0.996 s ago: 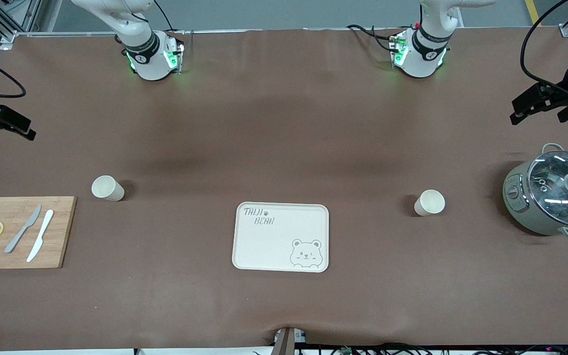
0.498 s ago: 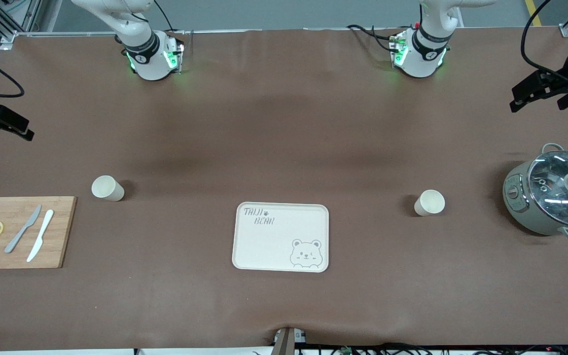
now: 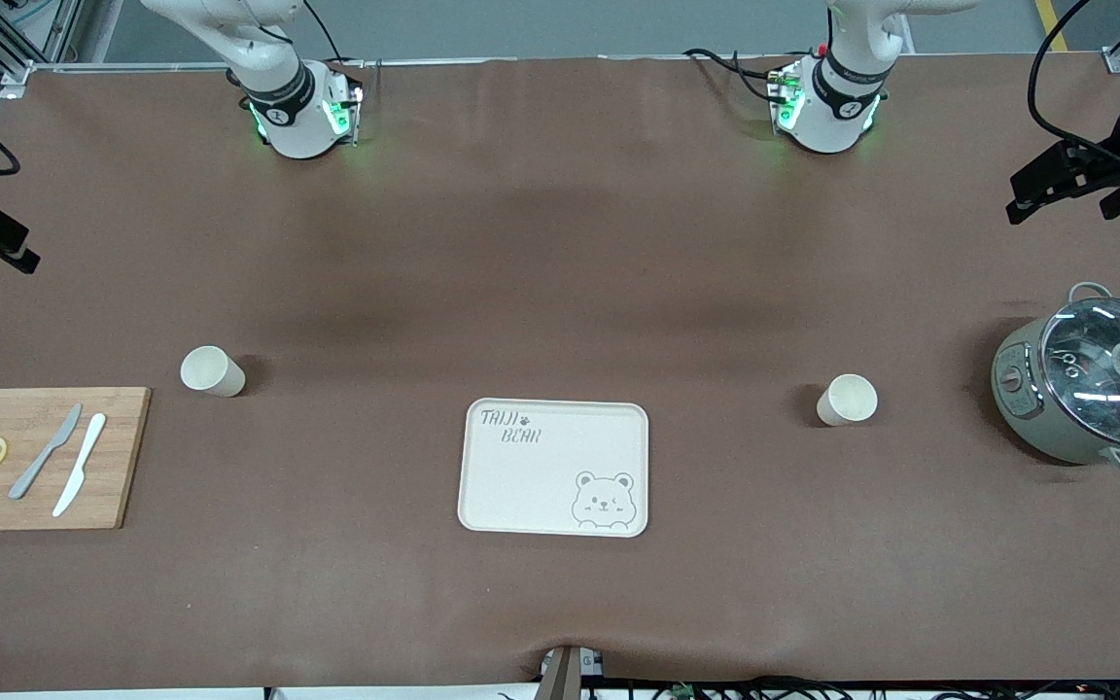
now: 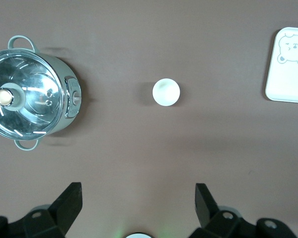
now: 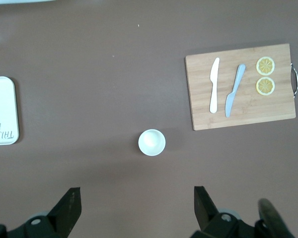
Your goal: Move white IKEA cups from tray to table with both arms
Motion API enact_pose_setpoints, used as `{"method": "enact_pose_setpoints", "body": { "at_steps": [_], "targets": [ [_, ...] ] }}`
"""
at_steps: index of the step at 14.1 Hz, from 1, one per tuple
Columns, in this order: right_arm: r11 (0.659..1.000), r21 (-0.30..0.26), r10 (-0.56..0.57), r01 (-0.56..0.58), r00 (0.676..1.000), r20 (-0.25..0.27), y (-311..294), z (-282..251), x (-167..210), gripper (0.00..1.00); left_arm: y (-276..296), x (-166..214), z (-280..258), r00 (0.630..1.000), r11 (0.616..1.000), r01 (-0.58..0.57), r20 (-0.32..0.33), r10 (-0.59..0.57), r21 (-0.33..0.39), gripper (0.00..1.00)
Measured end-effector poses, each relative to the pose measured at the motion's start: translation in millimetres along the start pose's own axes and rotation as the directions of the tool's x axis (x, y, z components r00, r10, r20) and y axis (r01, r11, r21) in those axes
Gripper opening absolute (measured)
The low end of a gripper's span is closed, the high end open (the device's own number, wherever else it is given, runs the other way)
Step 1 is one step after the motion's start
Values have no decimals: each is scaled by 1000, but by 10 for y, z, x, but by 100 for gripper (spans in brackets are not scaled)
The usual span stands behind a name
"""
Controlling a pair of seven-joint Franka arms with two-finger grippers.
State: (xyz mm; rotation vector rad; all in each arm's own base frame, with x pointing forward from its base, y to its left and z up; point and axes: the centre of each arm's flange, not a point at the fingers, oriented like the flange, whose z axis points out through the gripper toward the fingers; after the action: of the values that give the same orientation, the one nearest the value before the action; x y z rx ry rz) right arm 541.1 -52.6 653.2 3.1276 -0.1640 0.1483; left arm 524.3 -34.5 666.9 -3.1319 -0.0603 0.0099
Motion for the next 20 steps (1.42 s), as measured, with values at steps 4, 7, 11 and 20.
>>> {"method": "enact_pose_setpoints", "body": {
  "at_steps": [4, 7, 11, 20],
  "targets": [
    [1000, 1, -10, 10, 1000, 15, -59, -119, -42, 100, 10, 1, -3, 1000, 1000, -2, -3, 2, 0, 100],
    [1000, 0, -7, 7, 999, 37, -41, -112, -68, 100, 18, 0, -3, 1000, 1000, -4, -3, 4, 0, 100],
    [1000, 0, -1, 1, 999, 39, -11, -110, -70, 100, 17, 0, -3, 1000, 1000, -3, -3, 3, 0, 100],
    [1000, -1, 7, -7, 999, 41, 28, -106, -70, 100, -26, 5, -7, 1000, 1000, 5, -3, -5, -1, 100]
  ]
}}
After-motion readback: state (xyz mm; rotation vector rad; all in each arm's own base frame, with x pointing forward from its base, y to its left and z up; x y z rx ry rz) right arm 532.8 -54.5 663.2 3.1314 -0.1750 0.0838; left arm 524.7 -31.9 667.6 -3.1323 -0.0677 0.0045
